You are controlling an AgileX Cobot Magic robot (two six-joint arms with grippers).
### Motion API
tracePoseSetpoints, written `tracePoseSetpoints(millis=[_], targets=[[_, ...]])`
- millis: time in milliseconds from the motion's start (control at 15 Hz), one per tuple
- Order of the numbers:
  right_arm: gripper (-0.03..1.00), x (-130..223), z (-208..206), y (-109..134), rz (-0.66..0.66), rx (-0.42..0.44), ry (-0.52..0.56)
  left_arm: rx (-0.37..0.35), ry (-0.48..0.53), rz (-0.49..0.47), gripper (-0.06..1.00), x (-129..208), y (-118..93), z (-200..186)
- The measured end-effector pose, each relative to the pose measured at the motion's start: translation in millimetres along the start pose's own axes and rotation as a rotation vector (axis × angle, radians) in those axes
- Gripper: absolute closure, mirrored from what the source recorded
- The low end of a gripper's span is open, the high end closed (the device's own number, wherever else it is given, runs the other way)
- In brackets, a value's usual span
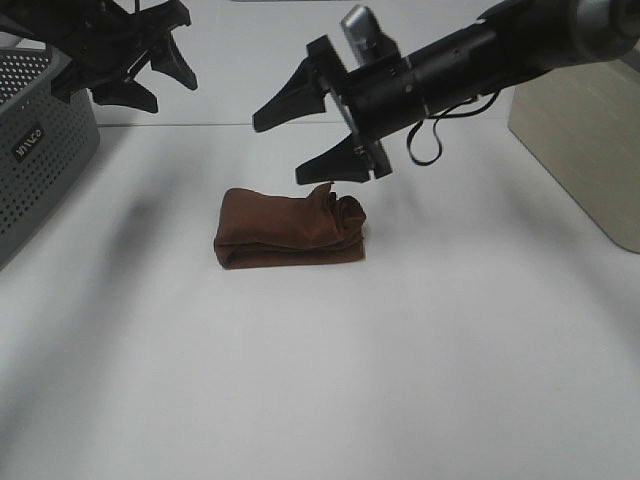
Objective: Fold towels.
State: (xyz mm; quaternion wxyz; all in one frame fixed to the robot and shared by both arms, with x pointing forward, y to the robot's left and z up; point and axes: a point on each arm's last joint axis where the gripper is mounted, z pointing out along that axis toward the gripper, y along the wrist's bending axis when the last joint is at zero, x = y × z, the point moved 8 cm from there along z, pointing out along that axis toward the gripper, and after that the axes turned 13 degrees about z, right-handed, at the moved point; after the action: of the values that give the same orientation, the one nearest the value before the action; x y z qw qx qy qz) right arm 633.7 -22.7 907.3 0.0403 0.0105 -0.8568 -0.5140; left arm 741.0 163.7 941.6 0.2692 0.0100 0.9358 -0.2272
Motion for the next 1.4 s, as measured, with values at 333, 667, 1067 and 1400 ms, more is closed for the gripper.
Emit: tracePoseSetpoints(millis=[333, 667, 1067, 1400], targets=[[0.17, -20, 7, -45, 0.073, 0.063, -0.059, 0.008, 0.041, 0.001, 0.38, 7, -2, 0], [0.17, -21, -6, -83, 0.079, 0.265, -0.066, -0.001, 0.077, 0.018, 0.38, 13, 0, 0], [0.17, -27, -54, -68, -0.007, 0.391, -0.144, -0.055, 0.104, 0.124, 0.38, 13, -4, -34], [0.17, 1, -114, -40, -0.046, 0.634, -0.158, -0.203, 0.200, 0.300, 0.38, 24, -5, -117]])
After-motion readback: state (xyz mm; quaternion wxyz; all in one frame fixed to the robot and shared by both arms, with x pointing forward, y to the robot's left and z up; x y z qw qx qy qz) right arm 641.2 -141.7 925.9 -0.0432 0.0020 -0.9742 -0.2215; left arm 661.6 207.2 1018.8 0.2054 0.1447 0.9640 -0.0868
